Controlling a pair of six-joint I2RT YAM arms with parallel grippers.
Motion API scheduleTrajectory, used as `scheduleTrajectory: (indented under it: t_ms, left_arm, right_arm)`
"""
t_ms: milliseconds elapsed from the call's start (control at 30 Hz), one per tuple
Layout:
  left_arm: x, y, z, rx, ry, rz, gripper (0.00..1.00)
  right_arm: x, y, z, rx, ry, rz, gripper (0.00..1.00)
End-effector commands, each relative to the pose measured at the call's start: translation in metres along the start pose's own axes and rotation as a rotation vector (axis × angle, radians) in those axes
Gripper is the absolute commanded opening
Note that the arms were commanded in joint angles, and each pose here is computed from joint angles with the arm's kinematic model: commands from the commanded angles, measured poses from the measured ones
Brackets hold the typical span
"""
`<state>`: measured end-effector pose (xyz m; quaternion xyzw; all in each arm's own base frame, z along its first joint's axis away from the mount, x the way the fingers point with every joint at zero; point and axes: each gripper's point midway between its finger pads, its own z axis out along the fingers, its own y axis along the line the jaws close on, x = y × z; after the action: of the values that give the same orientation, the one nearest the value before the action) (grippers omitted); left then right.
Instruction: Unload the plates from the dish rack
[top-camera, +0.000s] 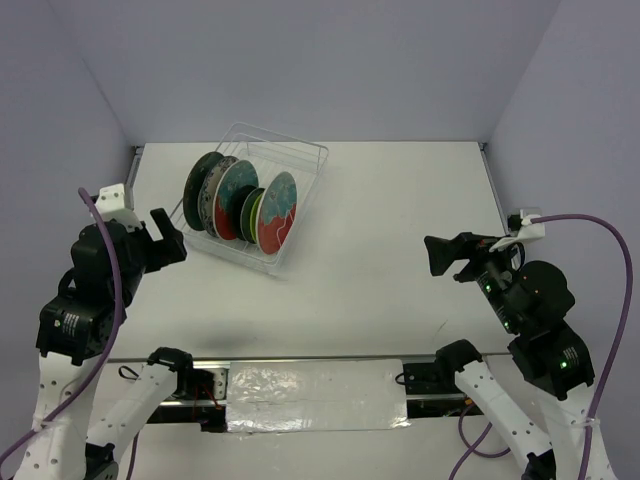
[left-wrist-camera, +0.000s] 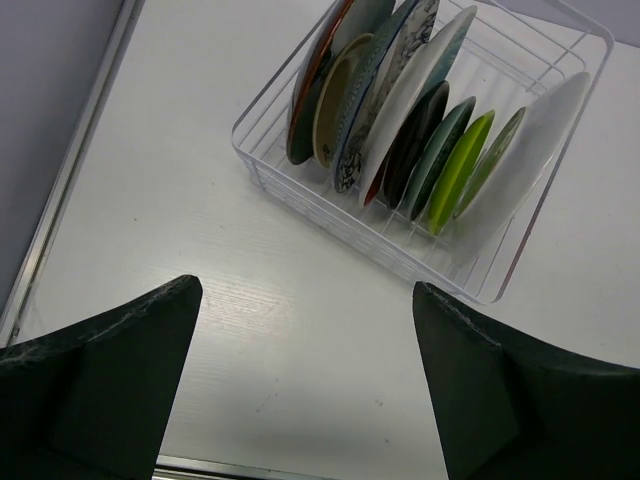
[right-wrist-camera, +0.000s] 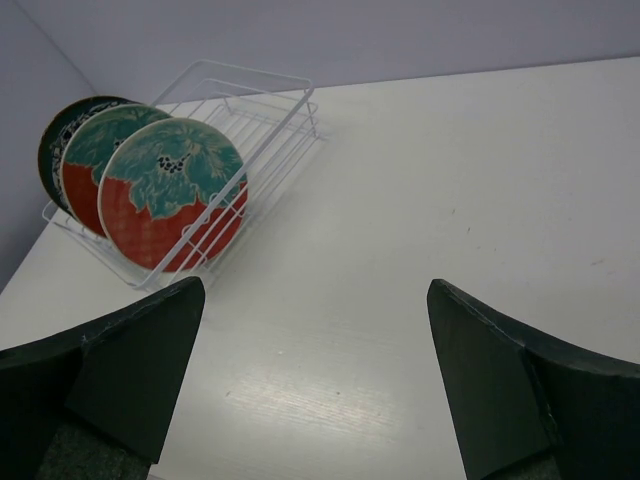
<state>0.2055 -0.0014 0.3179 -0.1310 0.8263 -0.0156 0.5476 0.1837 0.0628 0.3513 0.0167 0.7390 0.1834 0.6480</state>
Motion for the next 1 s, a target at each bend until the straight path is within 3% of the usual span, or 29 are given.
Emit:
scheduleTrajectory:
  t_ms: [0, 267, 400, 500, 533, 667, 800, 967]
  left_arm:
    - [-0.007, 0.004, 0.001, -0.027, -0.036, -0.019, 1.0]
    - [-0.014, -0.015, 0.013, 0.051, -0.069, -0.044, 1.0]
    - [-0.033, -0.033, 0.026, 0.102, -0.089, -0.052, 0.99]
    - [-0.039, -0.059, 0.055, 0.111, -0.039, -0.03, 1.0]
    - [-0.032, -0.058, 0.079, 0.01, -0.003, 0.003, 1.0]
    - [-0.012, -0.141, 0.098, 0.083, 0.084, 0.172, 0.99]
    - [0.015, -0.179, 0.128, 0.056, 0.124, 0.275, 0.95]
    - [0.029, -0.19, 0.159, -0.036, 0.129, 0.33, 0.85]
  right_arm:
    - [-0.014, 0.001, -0.004, 0.008, -0.036, 0.013, 1.0]
    - [-0.01, 0.005, 0.002, -0.021, -0.042, 0.012, 1.0]
    - [0.005, 0.003, 0.021, 0.013, 0.058, 0.008, 1.0]
    - [0.017, -0.001, 0.034, 0.052, 0.147, -0.011, 1.0]
    - [0.016, -0.001, 0.037, 0.059, 0.155, -0.013, 1.0]
    - [0.025, 0.0, 0.051, 0.064, 0.206, -0.026, 1.0]
    - [0.031, 0.006, 0.061, 0.029, 0.223, -0.027, 1.0]
    - [0.044, 0.012, 0.065, -0.015, 0.251, -0.034, 1.0]
